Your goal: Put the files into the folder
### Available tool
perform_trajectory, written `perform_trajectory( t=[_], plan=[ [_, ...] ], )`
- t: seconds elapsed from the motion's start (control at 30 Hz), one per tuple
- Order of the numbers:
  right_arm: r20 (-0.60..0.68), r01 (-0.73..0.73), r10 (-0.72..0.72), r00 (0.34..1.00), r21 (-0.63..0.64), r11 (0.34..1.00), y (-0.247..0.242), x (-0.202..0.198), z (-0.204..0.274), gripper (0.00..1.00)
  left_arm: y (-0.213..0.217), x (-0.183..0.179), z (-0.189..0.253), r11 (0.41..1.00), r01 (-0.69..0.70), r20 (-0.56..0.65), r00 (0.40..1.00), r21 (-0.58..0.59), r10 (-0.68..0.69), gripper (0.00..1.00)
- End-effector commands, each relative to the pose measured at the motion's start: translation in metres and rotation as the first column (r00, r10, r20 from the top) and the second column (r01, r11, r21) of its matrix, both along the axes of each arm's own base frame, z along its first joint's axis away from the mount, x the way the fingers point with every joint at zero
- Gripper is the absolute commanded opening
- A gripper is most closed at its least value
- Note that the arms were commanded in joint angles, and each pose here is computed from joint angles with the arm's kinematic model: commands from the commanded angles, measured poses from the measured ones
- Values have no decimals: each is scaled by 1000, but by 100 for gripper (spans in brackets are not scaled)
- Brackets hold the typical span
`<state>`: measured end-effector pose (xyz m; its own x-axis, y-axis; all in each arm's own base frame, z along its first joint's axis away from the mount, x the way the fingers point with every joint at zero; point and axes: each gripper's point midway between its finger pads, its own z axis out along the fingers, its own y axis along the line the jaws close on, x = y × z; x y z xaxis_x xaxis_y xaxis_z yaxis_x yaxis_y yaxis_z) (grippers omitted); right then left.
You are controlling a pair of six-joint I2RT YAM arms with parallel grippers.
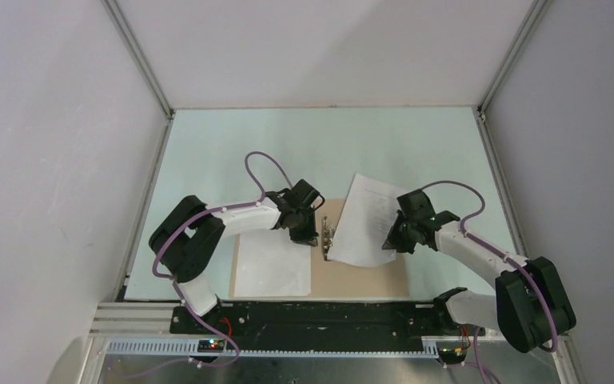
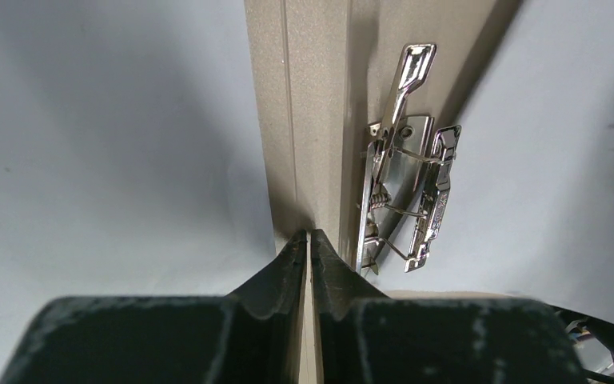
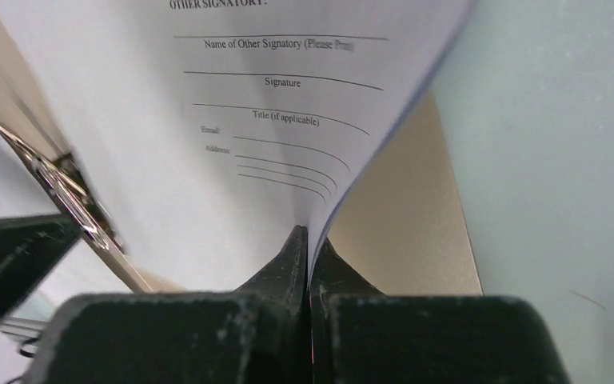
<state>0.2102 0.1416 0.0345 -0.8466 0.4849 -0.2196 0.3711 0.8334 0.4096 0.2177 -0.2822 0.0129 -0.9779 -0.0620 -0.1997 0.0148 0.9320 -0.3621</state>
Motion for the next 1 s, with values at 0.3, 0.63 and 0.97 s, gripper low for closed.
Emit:
perform_trajectory(
  t=[0.3, 0.63, 0.97],
  plan=[
    [28, -124, 136, 990, -250, 960, -24, -4, 14, 0, 21, -18, -29, 992, 48, -60, 997, 119, -41, 12],
    [-3, -157, 159, 987, -193, 969, 0, -11, 7, 0, 22, -19, -29, 992, 47, -64, 997, 117, -39, 12],
    [0, -183, 186, 982, -184, 966, 10, -15, 7, 0, 21, -19, -29, 992, 48, -63, 997, 117, -41, 12]
  ],
)
